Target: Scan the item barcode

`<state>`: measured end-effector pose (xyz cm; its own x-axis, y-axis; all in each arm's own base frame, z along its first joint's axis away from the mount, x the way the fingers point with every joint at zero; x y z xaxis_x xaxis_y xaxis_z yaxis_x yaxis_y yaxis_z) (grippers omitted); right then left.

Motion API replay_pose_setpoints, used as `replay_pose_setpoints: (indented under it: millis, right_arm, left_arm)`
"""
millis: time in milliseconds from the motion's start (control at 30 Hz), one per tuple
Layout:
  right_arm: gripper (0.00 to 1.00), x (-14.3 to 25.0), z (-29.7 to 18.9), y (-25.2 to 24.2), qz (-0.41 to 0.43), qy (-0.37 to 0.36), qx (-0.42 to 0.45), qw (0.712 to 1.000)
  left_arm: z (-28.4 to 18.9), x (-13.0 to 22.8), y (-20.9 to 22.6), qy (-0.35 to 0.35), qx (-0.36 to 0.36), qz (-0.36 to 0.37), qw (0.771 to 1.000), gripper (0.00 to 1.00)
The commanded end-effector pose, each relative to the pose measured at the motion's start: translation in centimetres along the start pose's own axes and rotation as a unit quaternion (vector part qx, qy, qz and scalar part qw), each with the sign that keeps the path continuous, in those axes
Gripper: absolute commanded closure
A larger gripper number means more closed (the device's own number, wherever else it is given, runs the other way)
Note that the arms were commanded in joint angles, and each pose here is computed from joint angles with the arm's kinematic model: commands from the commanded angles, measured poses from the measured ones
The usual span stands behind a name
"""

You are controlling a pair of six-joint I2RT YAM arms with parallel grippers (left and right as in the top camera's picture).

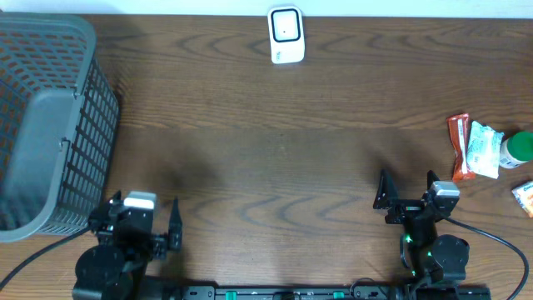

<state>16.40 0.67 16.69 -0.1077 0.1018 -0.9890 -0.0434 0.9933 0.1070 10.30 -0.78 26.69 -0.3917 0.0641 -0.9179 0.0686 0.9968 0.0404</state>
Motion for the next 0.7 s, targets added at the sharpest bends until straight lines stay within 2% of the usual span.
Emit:
replay_pose_setpoints:
  millis: [0,200,667]
  right_arm:
    - [0.01,0.3,0.0,0.3,0.001,0.002,-0.011,1.000]
    - [0.01,0.3,0.0,0.3,0.001,0.002,-0.011,1.000]
    - [0.01,0.3,0.0,0.3,0.001,0.002,-0.011,1.000]
  left_arm:
    - [2.2,1.0,0.1,-0.004,-0.012,-0.011,1.000,0.02]
    - [4.6,2.6,0.6,-0.025,-0.033,-0.024,0.999,0.02]
    - [6.3,6.2,1.2,-0.059,-0.055,-0.037,0.996,0.02]
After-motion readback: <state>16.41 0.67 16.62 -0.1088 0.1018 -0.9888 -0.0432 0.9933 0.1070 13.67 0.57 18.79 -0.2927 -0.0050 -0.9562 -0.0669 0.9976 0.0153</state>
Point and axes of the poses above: each gripper's point midway between its finger pads, its own z axis out along the fingers, its own y axis along the line the jaws close on, x = y × z, the point moved 8 cm from there along -z, back along the fingers, and after that the axes turned 7 degrees about -z, right-handed, at the moved point
